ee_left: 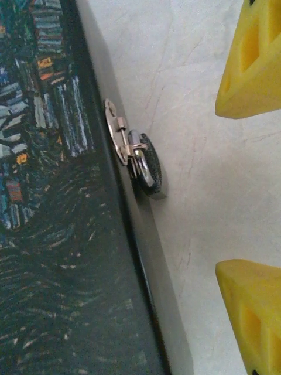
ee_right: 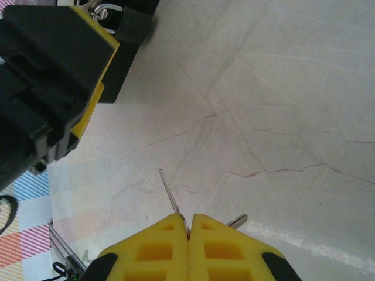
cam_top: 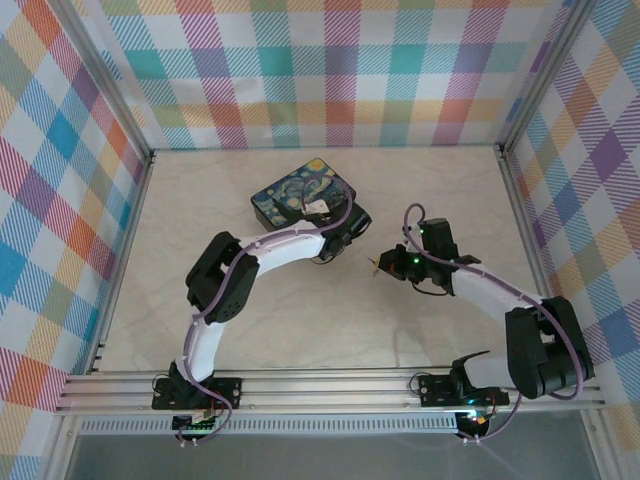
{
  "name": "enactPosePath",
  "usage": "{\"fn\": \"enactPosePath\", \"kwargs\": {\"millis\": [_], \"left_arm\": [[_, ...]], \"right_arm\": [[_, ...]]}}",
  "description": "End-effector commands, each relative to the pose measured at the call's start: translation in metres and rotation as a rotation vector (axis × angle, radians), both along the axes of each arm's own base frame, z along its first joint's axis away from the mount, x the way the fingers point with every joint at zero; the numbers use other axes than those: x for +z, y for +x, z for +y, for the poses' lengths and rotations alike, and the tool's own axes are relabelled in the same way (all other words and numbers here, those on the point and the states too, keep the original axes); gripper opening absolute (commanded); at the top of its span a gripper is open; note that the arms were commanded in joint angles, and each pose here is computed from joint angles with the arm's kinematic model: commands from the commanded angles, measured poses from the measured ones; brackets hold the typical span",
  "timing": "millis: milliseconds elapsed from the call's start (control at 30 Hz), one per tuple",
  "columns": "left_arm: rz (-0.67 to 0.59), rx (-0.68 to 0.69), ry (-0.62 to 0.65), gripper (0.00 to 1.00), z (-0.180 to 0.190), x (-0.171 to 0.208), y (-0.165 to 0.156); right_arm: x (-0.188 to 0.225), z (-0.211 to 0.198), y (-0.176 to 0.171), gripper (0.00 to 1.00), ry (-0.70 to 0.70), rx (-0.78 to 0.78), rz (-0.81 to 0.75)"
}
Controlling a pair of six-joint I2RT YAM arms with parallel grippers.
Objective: Unlock a padlock with a key
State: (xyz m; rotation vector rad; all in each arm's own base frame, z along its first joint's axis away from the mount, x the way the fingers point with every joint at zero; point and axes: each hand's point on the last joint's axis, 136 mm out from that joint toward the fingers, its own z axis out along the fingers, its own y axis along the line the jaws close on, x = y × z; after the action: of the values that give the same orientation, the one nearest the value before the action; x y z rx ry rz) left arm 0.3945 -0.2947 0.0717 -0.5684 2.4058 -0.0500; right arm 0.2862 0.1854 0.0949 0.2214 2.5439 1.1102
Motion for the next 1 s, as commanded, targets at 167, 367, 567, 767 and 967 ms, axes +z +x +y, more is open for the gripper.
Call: {"fn": "enactPosePath", "kwargs": {"millis": [167,367,567,767,967], "left_arm": [[-0.057,0.177,0.110,0.59,0.013,-0.002,0.015],[-0.068,0.210,0.104,0.57,0.007,-0.014,0.023],[-0.089,0.223,0.075,0.53,-0.003,-0.028,0.033],[-0.097,0.255,0.113,0.45,0.000,-0.034,0.038],[-0.098,0.238,0.169,0.25,0.008,-0.029,0.037]], "right_arm": [[0.003,-0.002,-0.013,0.00,-0.010,0.036,-0.017],[0.008,0.006,-0.013,0.00,0.037,0.061,-0.010],[0.009,0.011,-0.013,0.00,0.062,0.090,0.008],[0.011,0.015,-0.018,0.00,0.085,0.118,0.028],[0.013,0.013,-0.025,0.00,0.062,0.142,0.020]]}}
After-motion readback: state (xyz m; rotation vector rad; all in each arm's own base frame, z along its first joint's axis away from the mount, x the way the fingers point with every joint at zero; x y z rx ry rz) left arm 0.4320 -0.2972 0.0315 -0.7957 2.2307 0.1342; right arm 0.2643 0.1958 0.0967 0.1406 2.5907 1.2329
